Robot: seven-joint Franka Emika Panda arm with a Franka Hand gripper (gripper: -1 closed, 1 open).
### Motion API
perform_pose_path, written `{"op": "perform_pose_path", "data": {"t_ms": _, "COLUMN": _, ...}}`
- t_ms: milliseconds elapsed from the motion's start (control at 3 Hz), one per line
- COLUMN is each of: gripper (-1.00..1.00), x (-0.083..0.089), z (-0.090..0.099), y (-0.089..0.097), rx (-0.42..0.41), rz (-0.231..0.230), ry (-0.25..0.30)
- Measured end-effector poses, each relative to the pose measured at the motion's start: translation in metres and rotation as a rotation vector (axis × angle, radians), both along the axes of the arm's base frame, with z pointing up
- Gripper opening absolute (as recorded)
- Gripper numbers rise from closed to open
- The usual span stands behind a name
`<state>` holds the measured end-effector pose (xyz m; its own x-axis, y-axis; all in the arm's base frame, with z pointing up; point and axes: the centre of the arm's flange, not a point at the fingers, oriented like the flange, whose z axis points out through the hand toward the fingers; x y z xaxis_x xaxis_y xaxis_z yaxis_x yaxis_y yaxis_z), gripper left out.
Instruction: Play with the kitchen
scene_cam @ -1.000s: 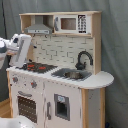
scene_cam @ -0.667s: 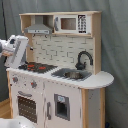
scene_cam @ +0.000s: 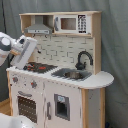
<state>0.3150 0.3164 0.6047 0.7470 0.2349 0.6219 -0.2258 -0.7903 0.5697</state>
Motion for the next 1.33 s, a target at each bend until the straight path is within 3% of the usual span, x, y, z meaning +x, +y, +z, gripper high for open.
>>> {"op": "perform_pose_path", "data": {"t_ms": 1333, "gripper": 1.0, "x": 0.114, "z": 0.023, "y": -0.055, "rx": 0.204, "rz": 0.003, "ry": 0.164}}
